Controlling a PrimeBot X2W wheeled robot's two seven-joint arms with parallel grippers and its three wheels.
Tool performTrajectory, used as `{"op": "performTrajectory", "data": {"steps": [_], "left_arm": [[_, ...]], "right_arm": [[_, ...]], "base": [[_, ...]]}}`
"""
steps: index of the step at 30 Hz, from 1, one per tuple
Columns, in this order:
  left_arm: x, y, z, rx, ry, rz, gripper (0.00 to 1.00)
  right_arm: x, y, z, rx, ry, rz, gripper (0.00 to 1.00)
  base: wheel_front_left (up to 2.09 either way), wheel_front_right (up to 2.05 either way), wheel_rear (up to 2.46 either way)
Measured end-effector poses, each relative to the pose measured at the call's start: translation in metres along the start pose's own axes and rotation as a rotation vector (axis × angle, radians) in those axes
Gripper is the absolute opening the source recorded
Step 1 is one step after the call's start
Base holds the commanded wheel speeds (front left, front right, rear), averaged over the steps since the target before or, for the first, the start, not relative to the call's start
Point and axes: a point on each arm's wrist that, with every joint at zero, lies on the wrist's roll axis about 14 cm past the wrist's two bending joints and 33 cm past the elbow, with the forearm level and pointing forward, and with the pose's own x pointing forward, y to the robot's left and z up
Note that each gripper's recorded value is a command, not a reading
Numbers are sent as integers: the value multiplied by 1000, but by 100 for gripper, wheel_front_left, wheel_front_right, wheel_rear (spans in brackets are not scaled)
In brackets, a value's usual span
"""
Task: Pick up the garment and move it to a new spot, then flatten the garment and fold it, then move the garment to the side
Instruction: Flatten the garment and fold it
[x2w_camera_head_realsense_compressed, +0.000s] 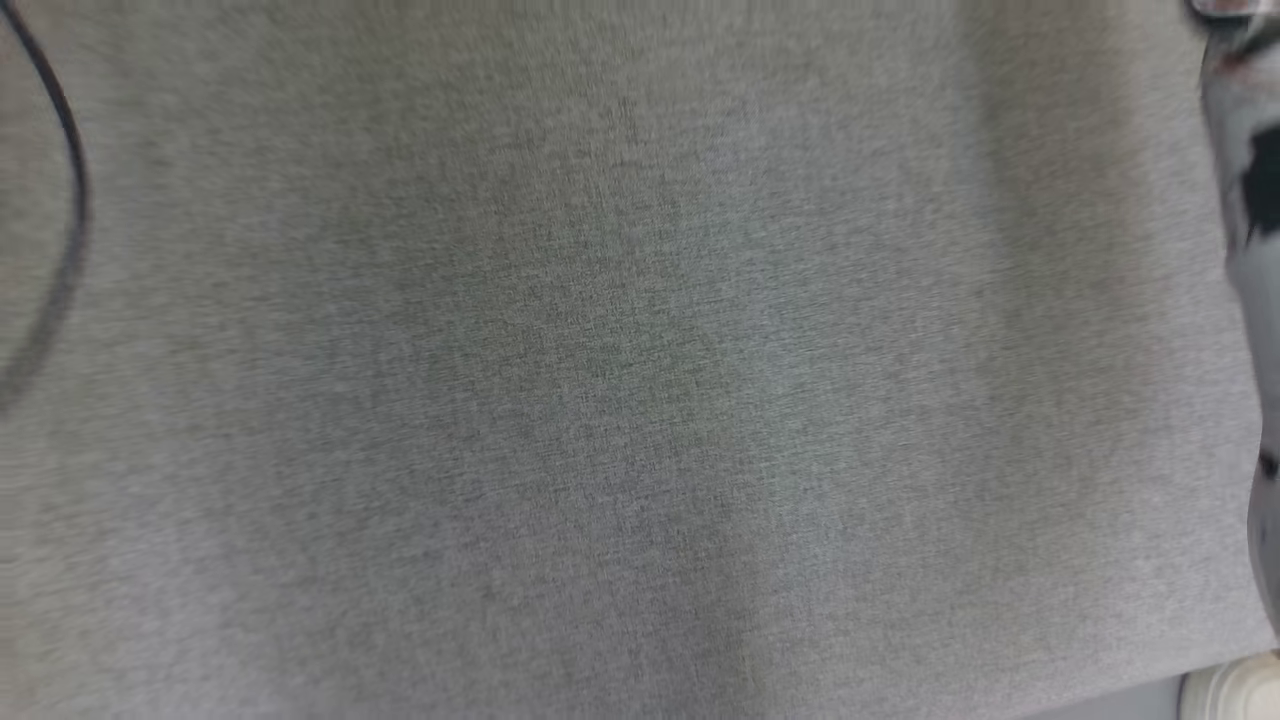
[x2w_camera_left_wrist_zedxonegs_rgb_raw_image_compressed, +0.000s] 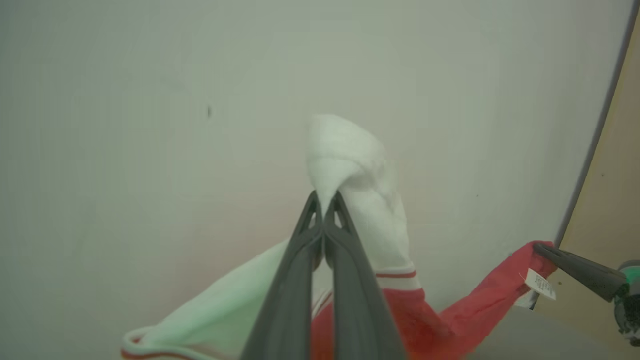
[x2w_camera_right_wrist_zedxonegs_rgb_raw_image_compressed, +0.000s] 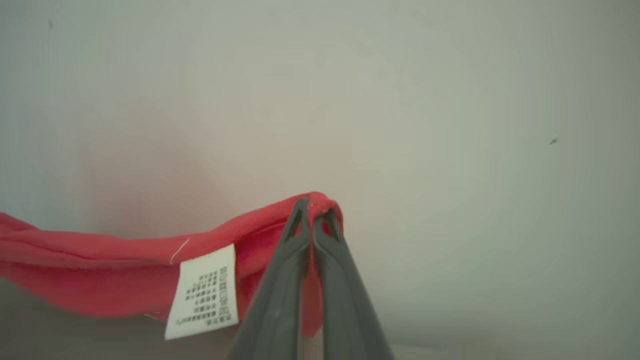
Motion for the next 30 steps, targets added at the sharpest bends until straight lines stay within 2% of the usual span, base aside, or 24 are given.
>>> {"op": "performTrajectory", "data": {"steps": [11,14,19,27,30], "left_arm": [[-109,-32,-21,-180,201,116,0],[-140,-47,-19,-263,226,174,0],[-191,-69,-11,-353,263,254,0],[-248,-99,-4,-389,323,325,0],[-271,-110,-8,-355,385,335,0]], "right_arm": [[-79,7,-21,132,228,8,0],[-106,14,-27,149,308,24,0],[-143,22,-16,125,360,57,0],[-204,16,-23,81,523,34,0],[-231,20,-30,66,604,33,0]], "base": [[0,0,0],[0,0,0],[0,0,0],[0,0,0],[0,0,0]]}}
